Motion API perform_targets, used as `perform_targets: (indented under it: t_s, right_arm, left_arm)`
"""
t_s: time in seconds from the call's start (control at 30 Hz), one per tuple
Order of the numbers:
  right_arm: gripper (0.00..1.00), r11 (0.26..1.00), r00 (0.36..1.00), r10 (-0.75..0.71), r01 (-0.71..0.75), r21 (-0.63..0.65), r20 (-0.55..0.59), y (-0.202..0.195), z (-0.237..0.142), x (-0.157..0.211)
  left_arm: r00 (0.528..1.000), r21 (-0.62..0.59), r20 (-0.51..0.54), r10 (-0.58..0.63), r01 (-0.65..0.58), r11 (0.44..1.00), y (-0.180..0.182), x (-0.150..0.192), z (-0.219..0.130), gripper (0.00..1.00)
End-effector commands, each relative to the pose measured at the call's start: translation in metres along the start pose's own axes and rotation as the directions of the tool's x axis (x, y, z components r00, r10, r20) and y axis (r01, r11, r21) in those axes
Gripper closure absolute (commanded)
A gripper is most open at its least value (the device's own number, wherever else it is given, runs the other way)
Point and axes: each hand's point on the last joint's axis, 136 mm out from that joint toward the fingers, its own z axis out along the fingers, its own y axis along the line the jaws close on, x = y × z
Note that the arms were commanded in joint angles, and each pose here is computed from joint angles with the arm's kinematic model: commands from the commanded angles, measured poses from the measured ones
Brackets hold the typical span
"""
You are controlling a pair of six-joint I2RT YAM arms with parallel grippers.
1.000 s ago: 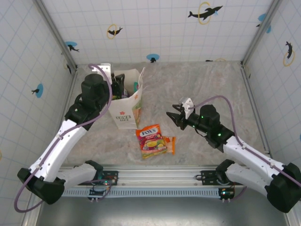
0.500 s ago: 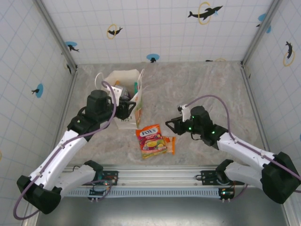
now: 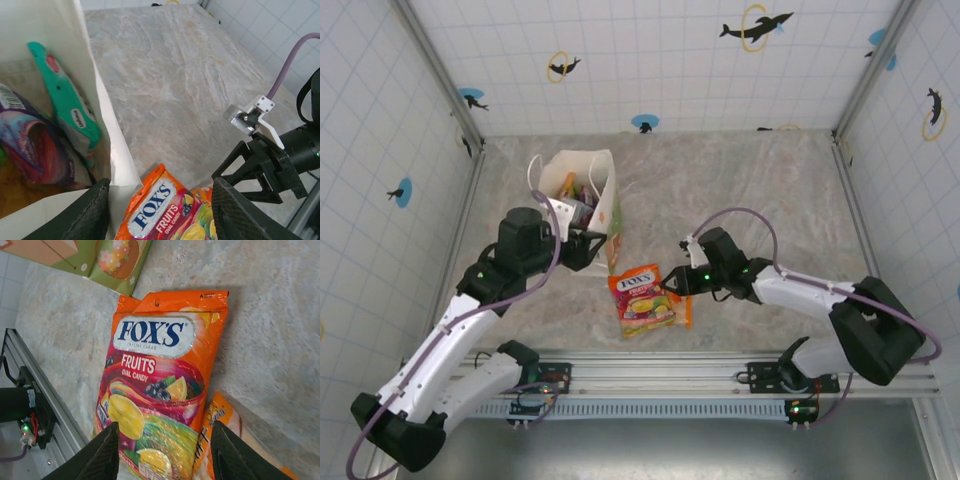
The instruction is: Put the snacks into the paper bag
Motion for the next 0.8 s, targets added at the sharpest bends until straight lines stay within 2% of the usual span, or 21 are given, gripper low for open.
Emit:
perform_targets:
  t_s: [0.0,0.17,0.3,0.43,0.53,0.7,0.77]
  right_arm:
    - [0.48,1.0,1.0,-0.008,0.008,-0.028,0.006,0.013,0.003,-0.014]
    - [0.47,1.0,1.0,-0.011,0.012,-0.028,0.013,0.015,0.005,-0.02]
    - [0.47,1.0,1.0,-0.01,0.01,-0.023,0.011,0.013,0.006,-0.019]
    - [0.47,1.0,1.0,-0.001,0.001,-0.024,-0.004,0.011,0.007,-0.017]
    - [0.47,1.0,0.999,0.018,-0.019,-0.021,-0.033,0.009,0.01,-0.014]
    - [0.46,0.999,0.991,0.039,-0.039,0.008,-0.128,0.008,0.017,-0.004]
    - [0.46,0.998,0.989,0.045,-0.04,0.039,-0.138,0.002,0.018,-0.004]
  left_arm:
    - [0.997,-0.087,0.075,0.032,-0.025,0.996,0.008,-0.03,-0.015,0.42]
    - [0.984,-0.152,0.17,0.057,-0.031,0.988,0.01,-0.067,-0.034,0.41]
    - [0.984,-0.145,0.169,0.059,-0.035,0.989,0.006,-0.065,-0.044,0.41]
    - [0.994,-0.095,0.091,0.067,-0.059,0.994,-0.001,-0.038,-0.046,0.43]
    - [0.999,-0.019,-0.009,0.041,-0.041,0.999,-0.009,-0.003,-0.04,0.43]
    - [0.98,0.037,-0.154,-0.126,0.133,0.99,-0.012,0.05,-0.026,0.45]
    - [0.953,0.044,-0.188,-0.239,0.251,0.967,-0.013,0.068,-0.02,0.46]
